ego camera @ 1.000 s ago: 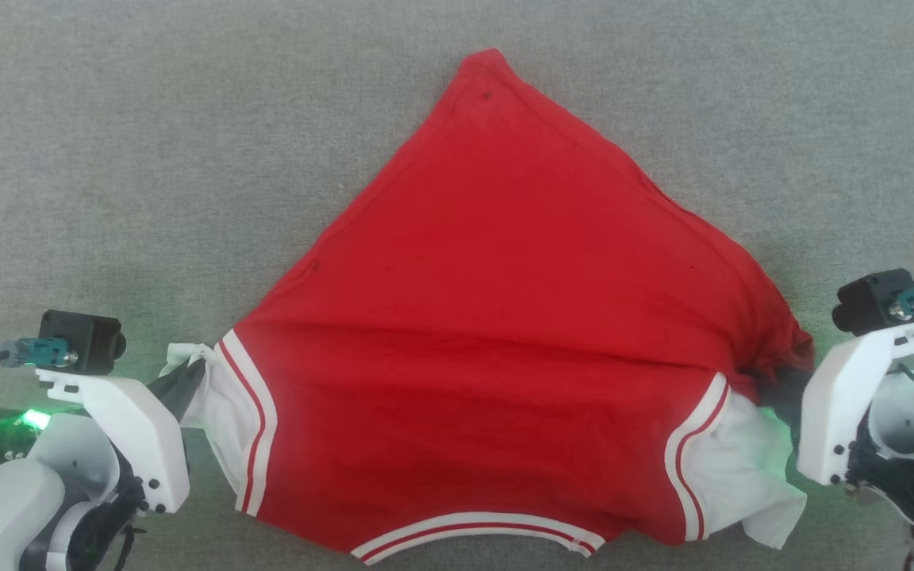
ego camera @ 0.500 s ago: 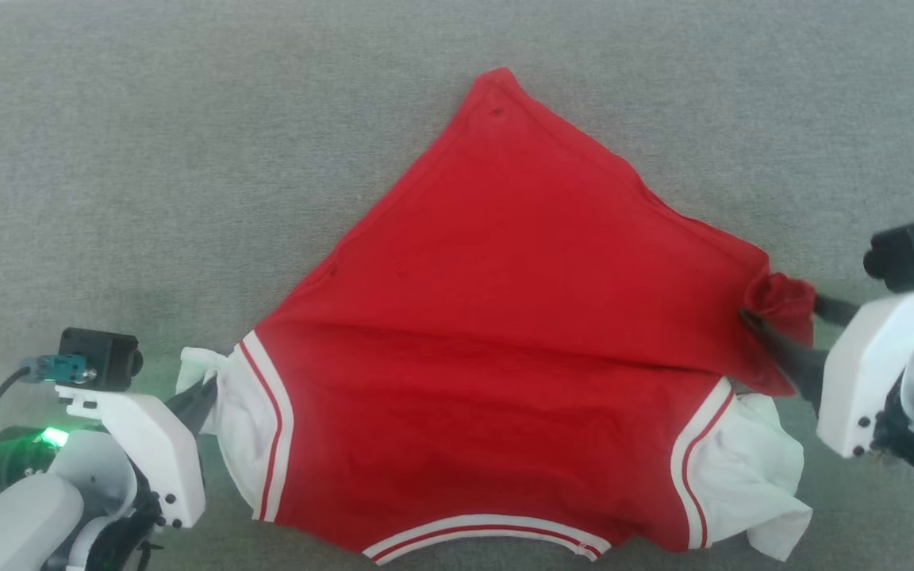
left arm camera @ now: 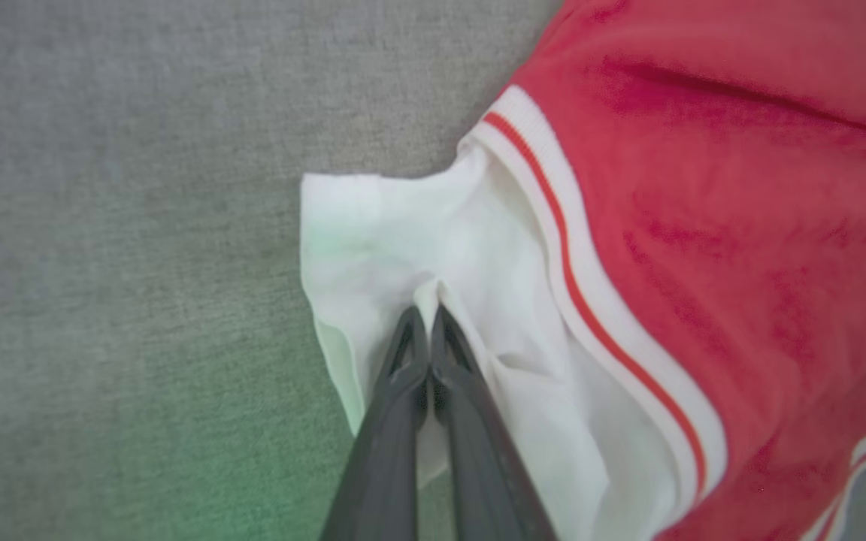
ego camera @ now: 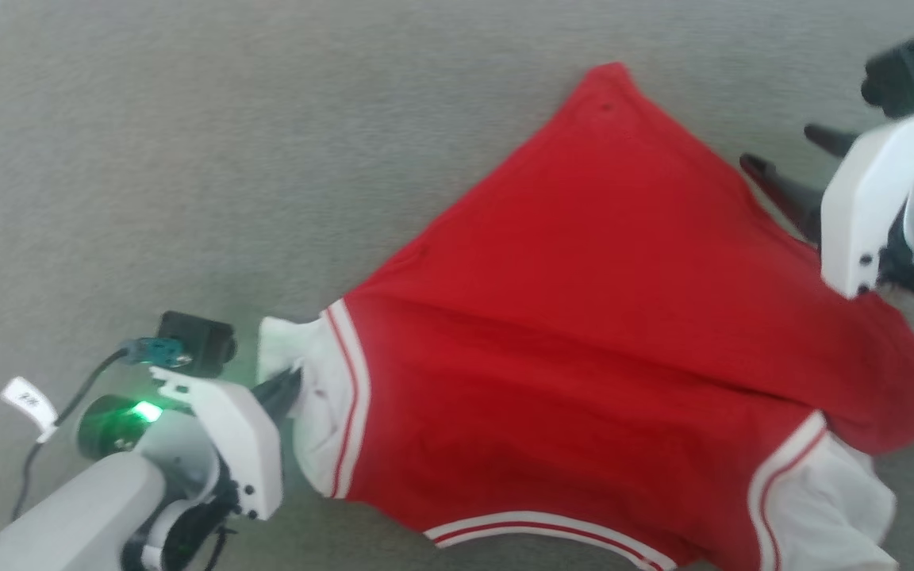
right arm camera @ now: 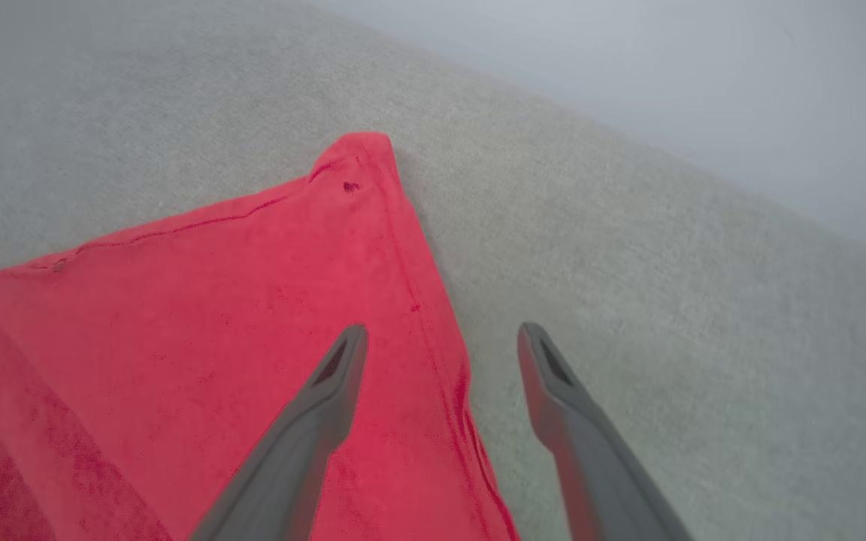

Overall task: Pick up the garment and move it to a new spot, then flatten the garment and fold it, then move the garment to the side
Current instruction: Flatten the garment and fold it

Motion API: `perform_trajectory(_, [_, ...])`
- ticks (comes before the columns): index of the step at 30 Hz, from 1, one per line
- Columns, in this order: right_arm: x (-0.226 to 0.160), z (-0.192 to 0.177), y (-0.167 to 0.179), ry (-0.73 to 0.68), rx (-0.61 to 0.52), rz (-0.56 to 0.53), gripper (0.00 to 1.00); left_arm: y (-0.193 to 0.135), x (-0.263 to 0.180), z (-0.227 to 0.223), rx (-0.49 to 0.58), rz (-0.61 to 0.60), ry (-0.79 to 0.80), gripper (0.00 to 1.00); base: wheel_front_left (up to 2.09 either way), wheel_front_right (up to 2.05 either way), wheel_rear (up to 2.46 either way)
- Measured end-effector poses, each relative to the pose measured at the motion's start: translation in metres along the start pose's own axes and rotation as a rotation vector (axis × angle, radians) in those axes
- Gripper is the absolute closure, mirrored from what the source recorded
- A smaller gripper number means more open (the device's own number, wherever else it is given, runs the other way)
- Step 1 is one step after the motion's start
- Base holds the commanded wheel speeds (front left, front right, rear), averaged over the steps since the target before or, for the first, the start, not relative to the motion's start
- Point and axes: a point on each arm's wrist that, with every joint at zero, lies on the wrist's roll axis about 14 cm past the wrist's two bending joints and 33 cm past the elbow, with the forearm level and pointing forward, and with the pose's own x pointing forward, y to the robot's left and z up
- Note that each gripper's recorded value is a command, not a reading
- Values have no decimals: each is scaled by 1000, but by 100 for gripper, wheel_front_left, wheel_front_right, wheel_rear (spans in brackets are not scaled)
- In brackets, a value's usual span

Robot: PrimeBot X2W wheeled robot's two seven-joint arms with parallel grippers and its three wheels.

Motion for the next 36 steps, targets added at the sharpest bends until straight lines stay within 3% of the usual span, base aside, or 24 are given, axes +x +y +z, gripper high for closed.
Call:
perform_trajectory(11, [88,18,28,119,-117,102,0,9,-7,-12,-57,22,-4,100,0,0,0])
perform_trajectory(18, [132,-16,39,318,-146,134,0,18,-3,-17,-76,40,-4,100,0,0,0])
perform_trajectory(24, [143,-40,40,471,-139,143,0,21,3,-21,-89,44,2,100,0,0,0])
perform_trajectory(25, [143,-42,40,493,-142,141,9,21,4,-22,-91,44,3,100,0,0,0])
perform_trajectory(26, [143,-43,40,511,-152,139,100,22,5,-22,-91,43,4,100,0,0,0])
perform_trajectory(36, [134,-34,34,494,-126,132,100,30,9,-10,-78,47,-17,100,0,0,0])
